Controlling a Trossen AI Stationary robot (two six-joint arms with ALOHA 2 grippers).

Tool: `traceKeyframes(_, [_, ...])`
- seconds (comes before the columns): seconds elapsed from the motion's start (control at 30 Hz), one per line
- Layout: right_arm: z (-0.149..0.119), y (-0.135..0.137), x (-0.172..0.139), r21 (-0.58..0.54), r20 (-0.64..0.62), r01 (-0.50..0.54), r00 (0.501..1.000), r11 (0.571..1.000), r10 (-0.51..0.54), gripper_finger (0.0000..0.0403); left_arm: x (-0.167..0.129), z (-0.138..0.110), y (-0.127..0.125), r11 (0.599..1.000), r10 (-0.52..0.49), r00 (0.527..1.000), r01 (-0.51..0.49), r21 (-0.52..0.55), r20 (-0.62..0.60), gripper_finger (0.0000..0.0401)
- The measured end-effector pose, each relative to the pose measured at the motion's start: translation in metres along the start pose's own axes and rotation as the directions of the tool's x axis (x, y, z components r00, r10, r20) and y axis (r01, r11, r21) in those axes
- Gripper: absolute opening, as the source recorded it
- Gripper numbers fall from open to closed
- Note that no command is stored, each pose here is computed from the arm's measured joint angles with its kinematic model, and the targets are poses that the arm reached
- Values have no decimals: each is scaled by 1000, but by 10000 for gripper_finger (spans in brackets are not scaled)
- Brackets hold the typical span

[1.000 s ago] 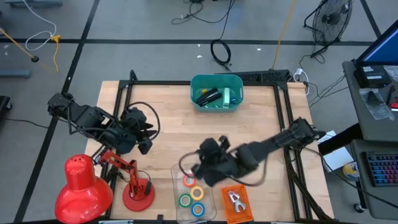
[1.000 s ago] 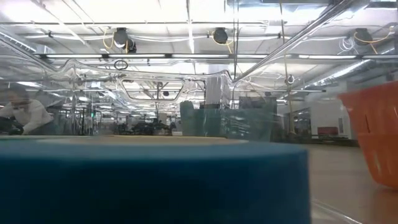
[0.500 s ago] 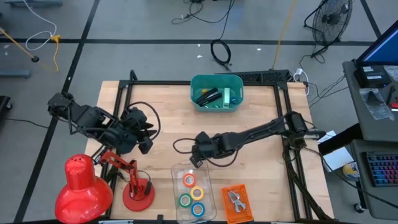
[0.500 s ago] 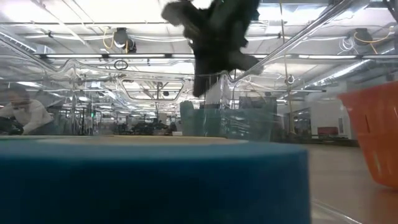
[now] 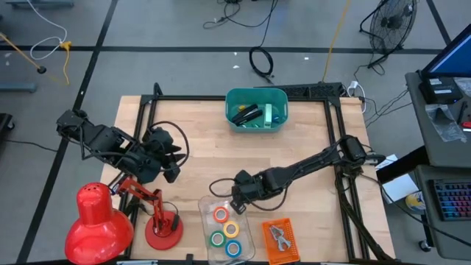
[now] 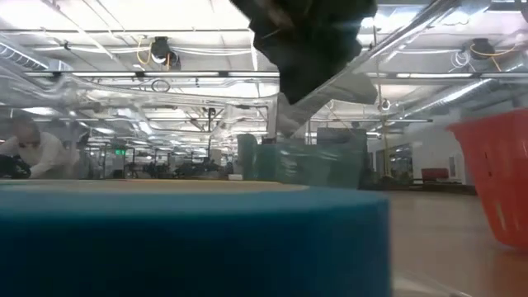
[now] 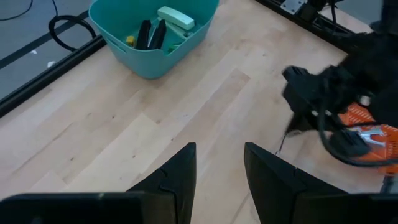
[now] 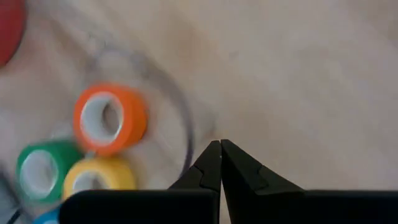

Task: Pick and place Stapler, Stapler remover, tape
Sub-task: Adjust the bins

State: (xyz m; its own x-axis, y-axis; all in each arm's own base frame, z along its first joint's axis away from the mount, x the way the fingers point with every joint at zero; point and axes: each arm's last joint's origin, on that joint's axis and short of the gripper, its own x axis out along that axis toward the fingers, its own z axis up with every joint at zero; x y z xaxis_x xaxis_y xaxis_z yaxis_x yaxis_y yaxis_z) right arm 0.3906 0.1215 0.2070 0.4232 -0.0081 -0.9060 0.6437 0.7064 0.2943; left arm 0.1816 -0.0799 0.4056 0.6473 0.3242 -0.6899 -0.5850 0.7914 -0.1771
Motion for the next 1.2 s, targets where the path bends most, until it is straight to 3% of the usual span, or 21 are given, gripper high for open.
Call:
traceKeyframes(0.37, [-19, 4, -14, 15, -7, 38, 999, 999, -38, 0, 2, 0, 0, 1000, -11, 999, 10, -11, -34, 136])
traceKeyframes(0.43, [-14, 0, -25, 30, 34, 57, 998, 998, -58, 0, 6, -7, 1, 999, -43, 985, 39, -22, -167, 134])
traceKeyframes(0.53, [-3, -6, -49, 64, 107, 44, 993, 997, -50, 0, 27, -35, -1, 1000, -22, 913, 18, -13, -407, 113])
traceKeyframes(0.67, [7, -11, -81, 94, 234, 2, 972, 996, -24, 0, 56, -90, -4, 999, -36, 805, 27, -24, -592, 40])
traceKeyframes(0.77, [10, -14, -100, 95, 295, -22, 956, 995, -7, 0, 81, -124, -10, 992, -128, 795, 113, -63, -592, 10])
traceKeyframes(0.97, [12, -18, -117, 96, 363, -29, 932, 995, -8, 0, 121, -147, -18, 920, -392, 811, 339, -199, -433, 3])
traceKeyframes(1.1, [12, -18, -117, 90, 361, -29, 933, 995, -6, 0, 141, -158, -3, 945, -327, 816, 275, -177, -477, 2])
traceKeyframes(1.2, [11, -16, -117, 76, 361, -29, 932, 997, 0, 0, 145, -157, -1, 937, -349, 803, 294, -189, -483, 3])
